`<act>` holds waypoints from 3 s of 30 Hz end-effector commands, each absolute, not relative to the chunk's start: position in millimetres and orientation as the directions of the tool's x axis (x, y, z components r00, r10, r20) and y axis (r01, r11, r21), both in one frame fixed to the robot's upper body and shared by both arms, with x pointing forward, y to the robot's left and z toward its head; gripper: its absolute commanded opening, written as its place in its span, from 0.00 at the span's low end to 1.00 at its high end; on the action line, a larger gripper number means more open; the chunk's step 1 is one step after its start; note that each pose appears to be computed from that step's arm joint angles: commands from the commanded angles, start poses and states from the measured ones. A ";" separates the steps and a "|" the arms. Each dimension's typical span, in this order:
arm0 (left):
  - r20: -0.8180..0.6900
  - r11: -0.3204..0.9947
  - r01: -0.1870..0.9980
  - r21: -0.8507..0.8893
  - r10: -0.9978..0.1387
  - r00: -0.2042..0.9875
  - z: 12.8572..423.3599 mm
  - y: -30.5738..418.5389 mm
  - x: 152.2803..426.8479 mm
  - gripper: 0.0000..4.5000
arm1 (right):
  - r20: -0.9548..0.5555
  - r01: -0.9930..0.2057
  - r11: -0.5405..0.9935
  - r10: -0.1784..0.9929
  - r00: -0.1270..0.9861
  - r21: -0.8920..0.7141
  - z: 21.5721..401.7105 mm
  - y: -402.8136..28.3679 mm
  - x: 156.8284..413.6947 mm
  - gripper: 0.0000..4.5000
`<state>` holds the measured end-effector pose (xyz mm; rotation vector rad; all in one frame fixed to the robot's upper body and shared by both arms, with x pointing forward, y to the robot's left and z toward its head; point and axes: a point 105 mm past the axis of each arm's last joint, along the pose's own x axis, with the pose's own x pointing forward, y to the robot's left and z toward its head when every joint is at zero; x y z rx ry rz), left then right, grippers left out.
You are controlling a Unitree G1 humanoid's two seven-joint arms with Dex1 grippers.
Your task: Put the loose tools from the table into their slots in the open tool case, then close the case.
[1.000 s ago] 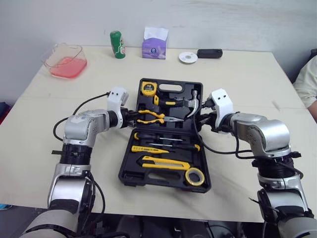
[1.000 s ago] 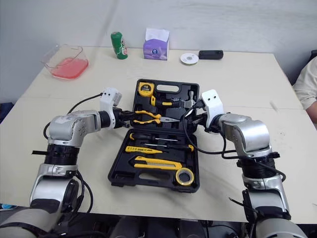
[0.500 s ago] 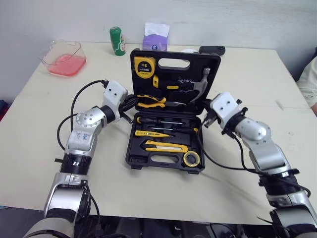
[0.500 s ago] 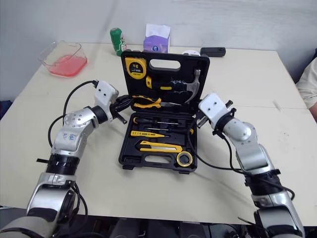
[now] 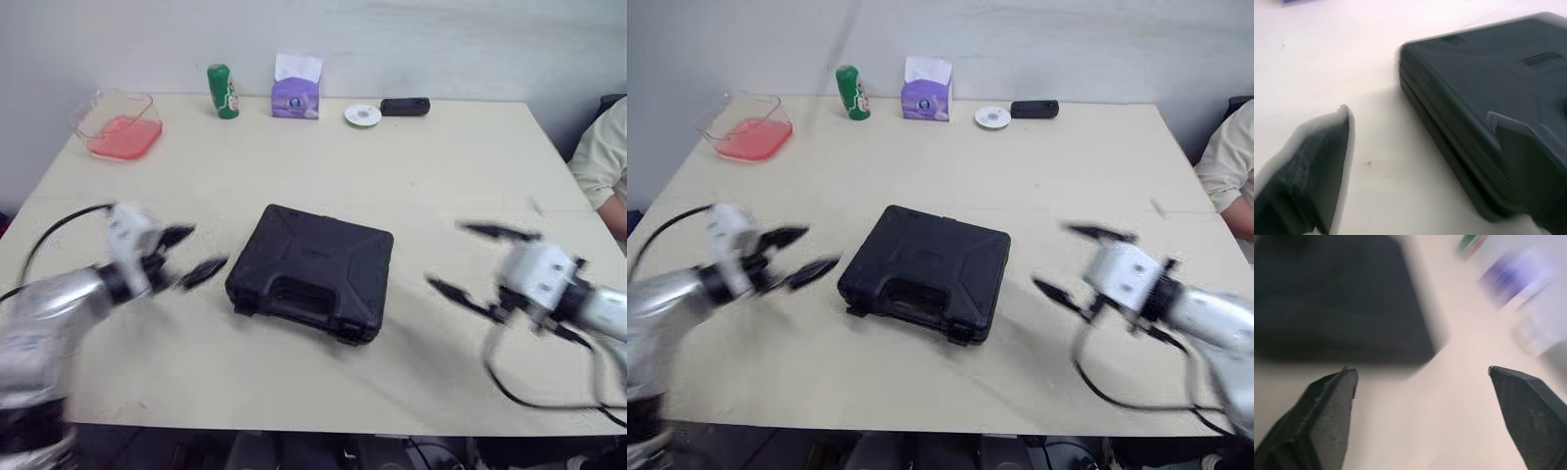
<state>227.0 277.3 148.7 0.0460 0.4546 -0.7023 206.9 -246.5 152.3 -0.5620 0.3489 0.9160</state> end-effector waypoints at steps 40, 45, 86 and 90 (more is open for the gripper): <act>-0.319 0.597 0.749 0.287 -0.677 0.663 179.5 129.9 451.1 0.00 | -0.420 -0.944 0.319 0.847 0.326 -0.089 96.8 -122.7 224.1 0.02; -0.345 0.487 0.826 0.285 -0.751 0.562 176.6 119.2 440.6 0.00 | -0.426 -0.920 0.368 0.817 0.389 -0.135 100.0 -136.0 233.8 0.02; -0.308 0.450 0.836 0.314 -0.785 0.538 182.2 86.7 441.9 0.00 | -0.420 -0.835 0.508 0.725 0.546 -0.210 122.9 -176.6 244.5 0.02; -0.312 0.312 0.915 0.255 -0.869 0.384 178.9 80.7 424.5 0.00 | -0.416 -0.782 0.577 0.667 0.618 -0.238 131.0 -201.9 251.8 0.02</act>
